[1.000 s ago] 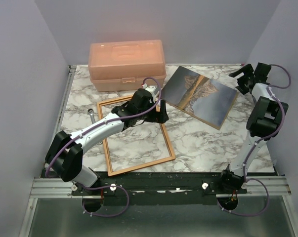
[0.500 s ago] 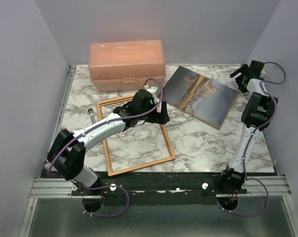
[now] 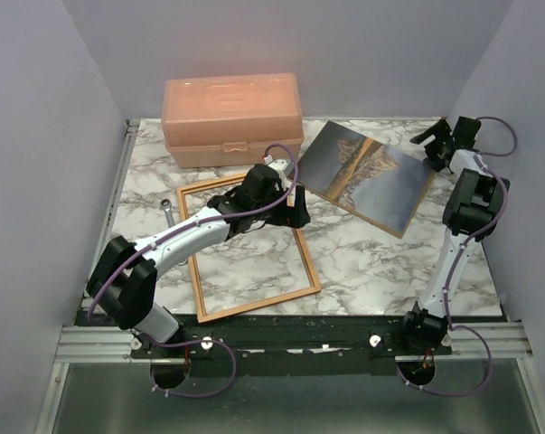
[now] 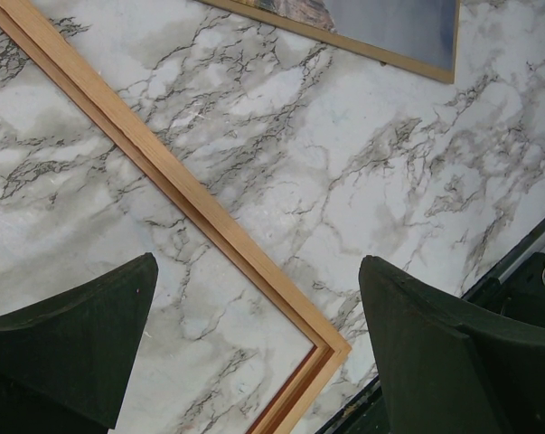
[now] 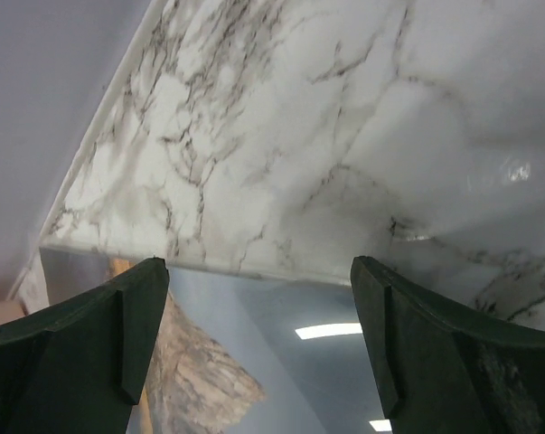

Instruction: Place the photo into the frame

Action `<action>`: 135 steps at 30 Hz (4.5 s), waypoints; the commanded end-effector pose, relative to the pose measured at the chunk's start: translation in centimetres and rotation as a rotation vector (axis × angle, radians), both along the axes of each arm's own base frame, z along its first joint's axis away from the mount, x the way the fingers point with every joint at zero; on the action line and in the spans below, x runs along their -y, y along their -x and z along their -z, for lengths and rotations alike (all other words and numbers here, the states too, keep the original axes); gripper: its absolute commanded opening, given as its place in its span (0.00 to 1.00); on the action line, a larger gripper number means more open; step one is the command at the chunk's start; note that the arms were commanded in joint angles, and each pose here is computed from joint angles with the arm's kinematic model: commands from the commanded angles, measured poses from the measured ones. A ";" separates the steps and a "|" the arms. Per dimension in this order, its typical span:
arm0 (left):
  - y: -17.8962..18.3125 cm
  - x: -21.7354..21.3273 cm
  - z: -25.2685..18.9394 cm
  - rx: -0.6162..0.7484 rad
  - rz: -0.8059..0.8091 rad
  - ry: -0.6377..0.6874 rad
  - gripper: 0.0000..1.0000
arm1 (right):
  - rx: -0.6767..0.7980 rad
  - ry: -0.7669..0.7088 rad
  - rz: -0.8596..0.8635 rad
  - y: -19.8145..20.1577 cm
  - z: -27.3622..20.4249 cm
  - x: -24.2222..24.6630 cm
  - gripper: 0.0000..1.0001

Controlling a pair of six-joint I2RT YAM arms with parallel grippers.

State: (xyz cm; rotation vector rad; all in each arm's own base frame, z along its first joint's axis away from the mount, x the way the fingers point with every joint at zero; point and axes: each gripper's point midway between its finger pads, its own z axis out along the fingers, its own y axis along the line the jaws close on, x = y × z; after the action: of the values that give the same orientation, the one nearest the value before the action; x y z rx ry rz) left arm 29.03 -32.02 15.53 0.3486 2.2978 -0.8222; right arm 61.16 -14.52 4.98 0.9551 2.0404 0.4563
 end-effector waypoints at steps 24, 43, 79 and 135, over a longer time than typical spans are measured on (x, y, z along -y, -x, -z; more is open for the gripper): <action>1.1 -0.5 -0.3 0.009 0.009 0.011 0.96 | -0.211 -0.176 -0.022 14.1 3.6 -5.9 0.89; 2.5 -0.9 -0.9 -0.002 0.009 0.057 0.96 | -0.233 -0.082 -0.076 25.8 -0.7 -9.4 0.93; 3.6 -0.2 -3.4 0.012 0.040 0.170 0.96 | -0.024 -0.477 -0.214 34.5 3.1 -19.5 0.75; 3.7 -1.3 -3.7 0.030 0.010 0.158 0.96 | 0.326 -0.495 -0.187 29.1 -5.9 -20.8 0.14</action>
State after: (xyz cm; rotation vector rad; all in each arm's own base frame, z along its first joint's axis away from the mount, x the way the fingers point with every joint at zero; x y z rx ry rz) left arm 25.68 -31.34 18.25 0.3091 2.2173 -0.9934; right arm 31.79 6.73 10.29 0.8746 1.7352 1.2344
